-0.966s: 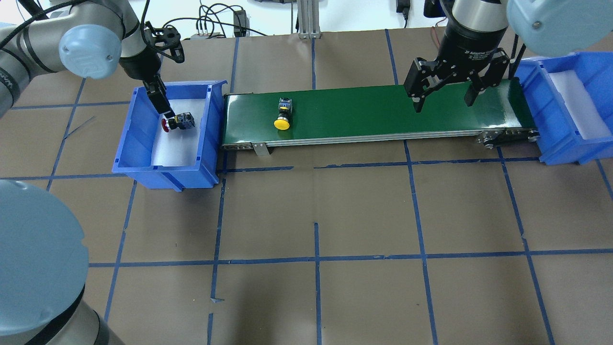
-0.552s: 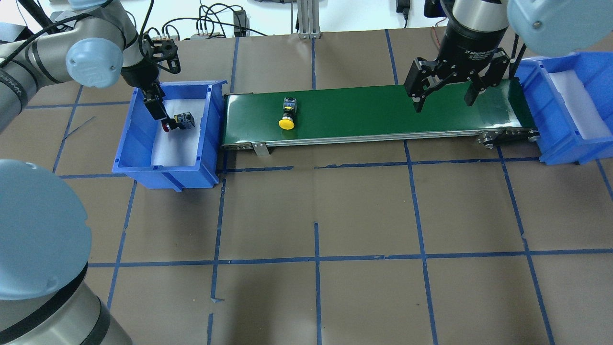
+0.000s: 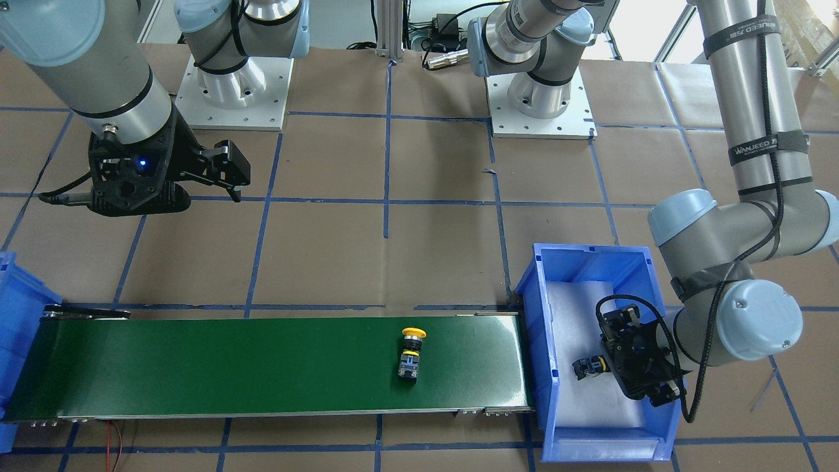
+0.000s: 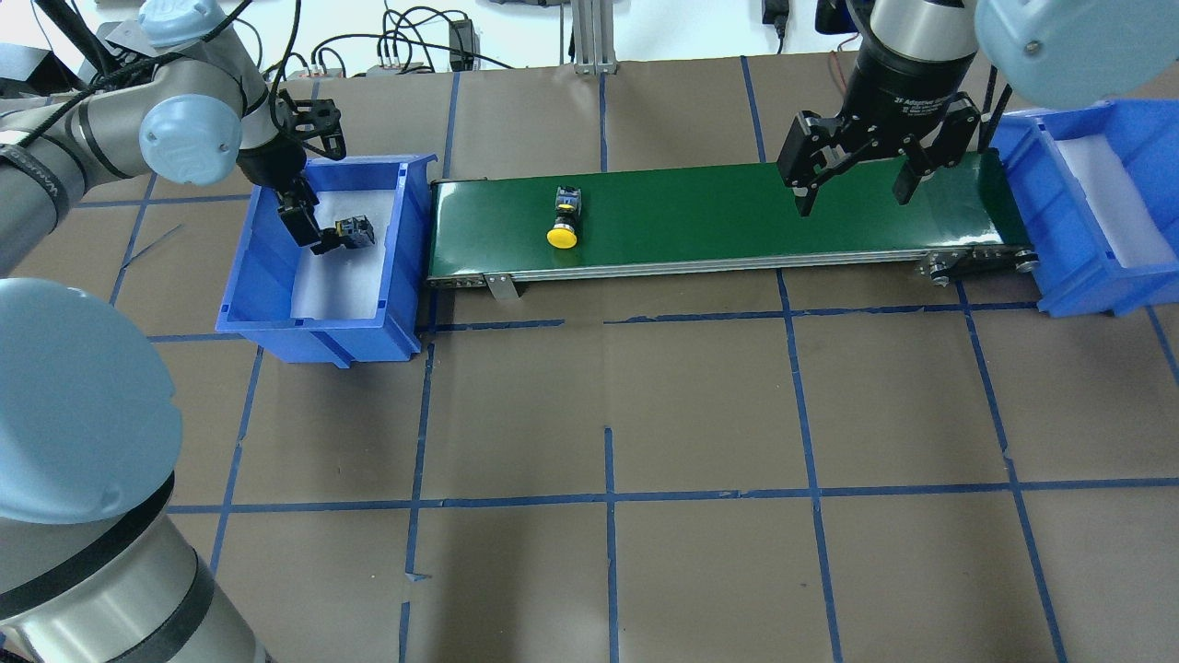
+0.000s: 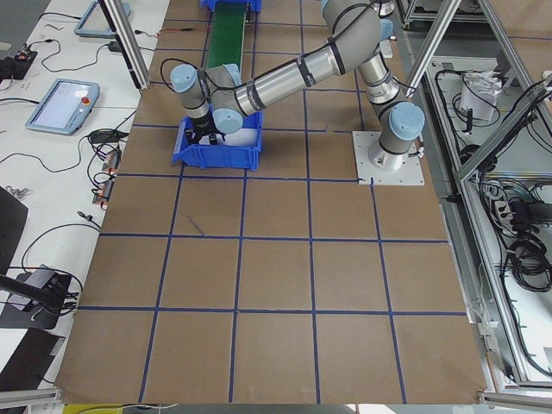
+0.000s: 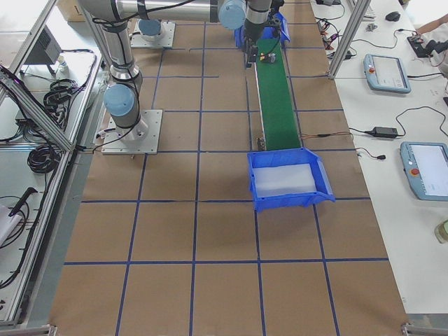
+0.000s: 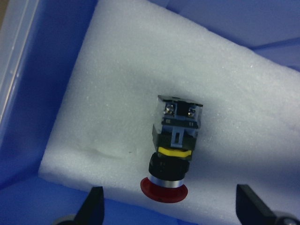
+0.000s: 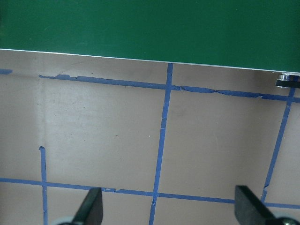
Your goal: Transport two buttons from left to right
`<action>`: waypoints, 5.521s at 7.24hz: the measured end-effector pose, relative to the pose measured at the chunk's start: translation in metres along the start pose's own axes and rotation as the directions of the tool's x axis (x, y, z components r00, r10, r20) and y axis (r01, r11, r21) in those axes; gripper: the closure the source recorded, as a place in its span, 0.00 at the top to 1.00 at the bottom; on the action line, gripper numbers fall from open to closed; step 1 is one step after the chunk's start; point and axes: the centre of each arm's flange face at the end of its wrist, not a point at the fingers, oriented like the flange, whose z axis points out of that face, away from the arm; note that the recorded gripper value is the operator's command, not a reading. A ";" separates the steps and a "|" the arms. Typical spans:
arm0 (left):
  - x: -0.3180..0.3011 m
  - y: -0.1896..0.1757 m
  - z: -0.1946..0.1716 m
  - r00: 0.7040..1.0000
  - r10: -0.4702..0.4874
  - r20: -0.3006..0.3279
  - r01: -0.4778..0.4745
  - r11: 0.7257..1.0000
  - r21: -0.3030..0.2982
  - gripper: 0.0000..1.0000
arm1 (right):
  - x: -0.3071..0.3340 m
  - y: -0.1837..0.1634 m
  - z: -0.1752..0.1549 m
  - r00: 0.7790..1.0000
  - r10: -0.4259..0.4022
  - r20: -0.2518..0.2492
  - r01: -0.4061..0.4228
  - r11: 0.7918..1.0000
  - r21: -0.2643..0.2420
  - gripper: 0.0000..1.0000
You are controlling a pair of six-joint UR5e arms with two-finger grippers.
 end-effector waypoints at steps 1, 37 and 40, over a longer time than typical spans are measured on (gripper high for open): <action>-0.003 -0.001 0.007 1.000 0.005 0.003 -0.005 1.000 0.002 1.00 | 0.000 0.000 0.000 1.000 0.000 0.000 0.000 1.000 0.000 1.00; 0.290 -0.109 -0.198 0.399 -0.915 0.056 0.906 0.403 0.131 1.00 | 0.027 -0.002 0.000 0.999 0.032 0.004 -0.032 0.999 -0.006 1.00; 0.292 -0.106 -0.199 0.419 -0.906 0.061 0.896 0.424 0.131 1.00 | 0.028 -0.003 -0.001 0.999 0.034 0.004 -0.034 0.999 -0.003 1.00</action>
